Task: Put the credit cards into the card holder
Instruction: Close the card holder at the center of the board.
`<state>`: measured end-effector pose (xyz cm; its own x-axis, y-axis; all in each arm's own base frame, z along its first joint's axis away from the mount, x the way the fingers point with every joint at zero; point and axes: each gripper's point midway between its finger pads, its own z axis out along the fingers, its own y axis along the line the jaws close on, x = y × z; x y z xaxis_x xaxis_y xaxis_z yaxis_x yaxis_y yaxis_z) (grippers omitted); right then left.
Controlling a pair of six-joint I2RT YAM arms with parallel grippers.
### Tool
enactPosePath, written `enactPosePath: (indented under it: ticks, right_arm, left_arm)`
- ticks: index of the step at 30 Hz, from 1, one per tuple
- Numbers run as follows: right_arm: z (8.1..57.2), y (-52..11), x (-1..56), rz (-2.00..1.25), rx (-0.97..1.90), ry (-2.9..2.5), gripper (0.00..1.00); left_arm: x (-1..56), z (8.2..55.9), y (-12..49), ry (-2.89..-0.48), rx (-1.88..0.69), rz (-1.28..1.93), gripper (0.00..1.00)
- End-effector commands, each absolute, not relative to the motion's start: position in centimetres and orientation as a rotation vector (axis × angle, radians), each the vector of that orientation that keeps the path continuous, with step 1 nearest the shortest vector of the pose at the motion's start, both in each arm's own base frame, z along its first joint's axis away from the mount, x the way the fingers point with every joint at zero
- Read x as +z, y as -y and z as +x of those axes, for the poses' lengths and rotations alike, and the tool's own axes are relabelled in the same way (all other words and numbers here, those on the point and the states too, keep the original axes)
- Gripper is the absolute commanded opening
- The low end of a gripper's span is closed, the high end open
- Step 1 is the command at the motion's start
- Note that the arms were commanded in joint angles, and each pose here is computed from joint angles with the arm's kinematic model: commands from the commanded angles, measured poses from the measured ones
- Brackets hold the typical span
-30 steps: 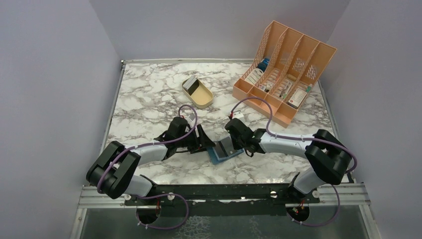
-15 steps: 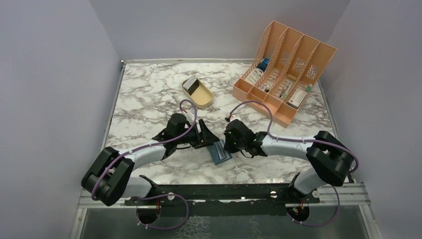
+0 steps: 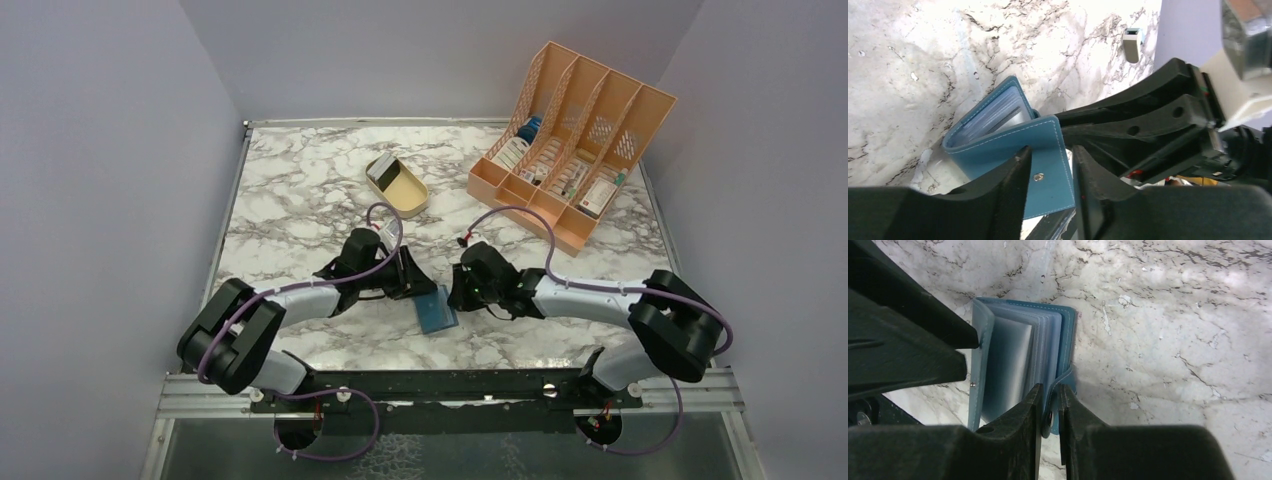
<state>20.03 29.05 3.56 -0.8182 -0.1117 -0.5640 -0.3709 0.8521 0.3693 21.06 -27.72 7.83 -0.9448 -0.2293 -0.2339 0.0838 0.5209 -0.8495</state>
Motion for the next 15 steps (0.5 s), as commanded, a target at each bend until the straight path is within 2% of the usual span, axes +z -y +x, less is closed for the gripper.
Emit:
enactPosePath:
  ticks: [1, 7, 10, 15]
  right_arm:
    - [20.1, -27.8, 4.3, -0.331, 0.579, -2.467, 0.18]
    - [20.0, -27.4, 4.9, -0.328, 0.58, -2.452, 0.18]
    - [20.1, -27.3, 5.0, -0.327, 0.572, -2.45, 0.15]
    - [20.1, -27.4, 5.2, -0.325, 0.581, -2.441, 0.05]
  left_arm:
    - [7.7, 21.6, 28.1, -2.42, -1.373, -0.045, 0.34]
    - [6.0, 21.4, 27.9, -2.461, -1.331, -0.036, 0.17]
    - [5.4, 21.2, 27.8, -2.474, -1.311, -0.02, 0.13]
    - [4.3, 21.2, 27.6, -2.495, -1.268, -0.014, 0.12]
